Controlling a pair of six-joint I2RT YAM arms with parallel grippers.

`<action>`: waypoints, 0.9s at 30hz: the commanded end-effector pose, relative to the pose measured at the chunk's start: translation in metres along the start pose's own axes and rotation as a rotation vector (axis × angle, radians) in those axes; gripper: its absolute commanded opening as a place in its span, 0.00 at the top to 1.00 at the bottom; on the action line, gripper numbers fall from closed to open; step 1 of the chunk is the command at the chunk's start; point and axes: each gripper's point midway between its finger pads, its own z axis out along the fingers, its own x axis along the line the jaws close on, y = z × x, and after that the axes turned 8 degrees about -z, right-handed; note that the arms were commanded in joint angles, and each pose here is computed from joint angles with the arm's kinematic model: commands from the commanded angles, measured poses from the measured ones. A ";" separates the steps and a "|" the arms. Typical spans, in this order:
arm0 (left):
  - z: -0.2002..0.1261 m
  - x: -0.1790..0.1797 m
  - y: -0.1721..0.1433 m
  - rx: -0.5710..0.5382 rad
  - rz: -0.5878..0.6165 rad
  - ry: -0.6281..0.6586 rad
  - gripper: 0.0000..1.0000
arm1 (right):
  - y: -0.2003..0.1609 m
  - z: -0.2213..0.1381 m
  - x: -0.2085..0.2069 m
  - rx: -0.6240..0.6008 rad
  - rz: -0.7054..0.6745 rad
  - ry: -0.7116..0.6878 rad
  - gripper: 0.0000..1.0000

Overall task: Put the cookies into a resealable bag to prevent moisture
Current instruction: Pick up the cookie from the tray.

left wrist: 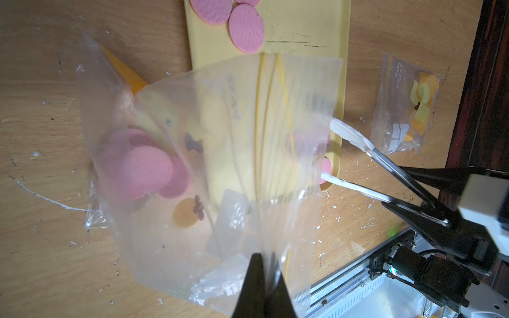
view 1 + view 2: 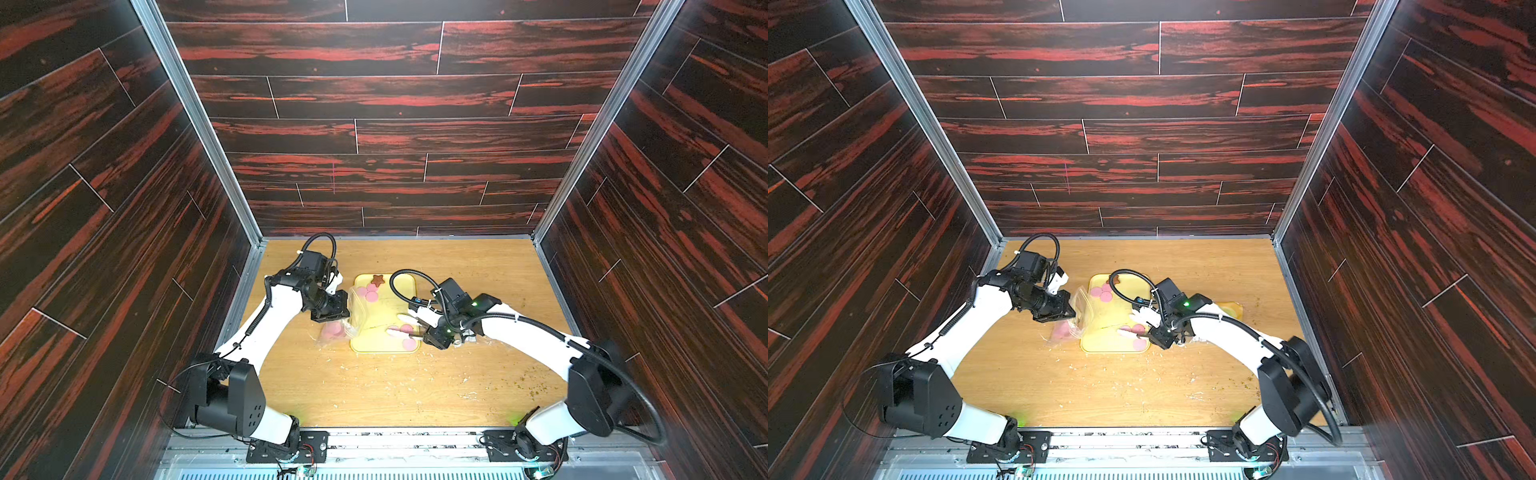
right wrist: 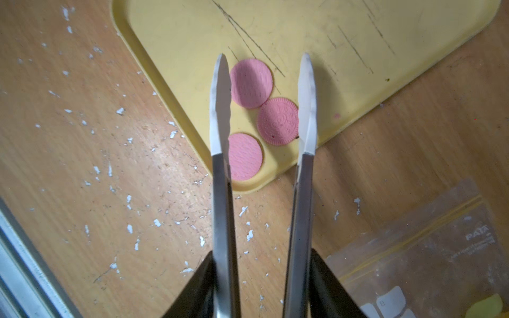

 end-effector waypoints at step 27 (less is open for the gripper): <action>-0.004 0.001 -0.001 -0.005 0.021 0.007 1.00 | 0.011 0.000 -0.001 0.042 -0.051 -0.052 0.60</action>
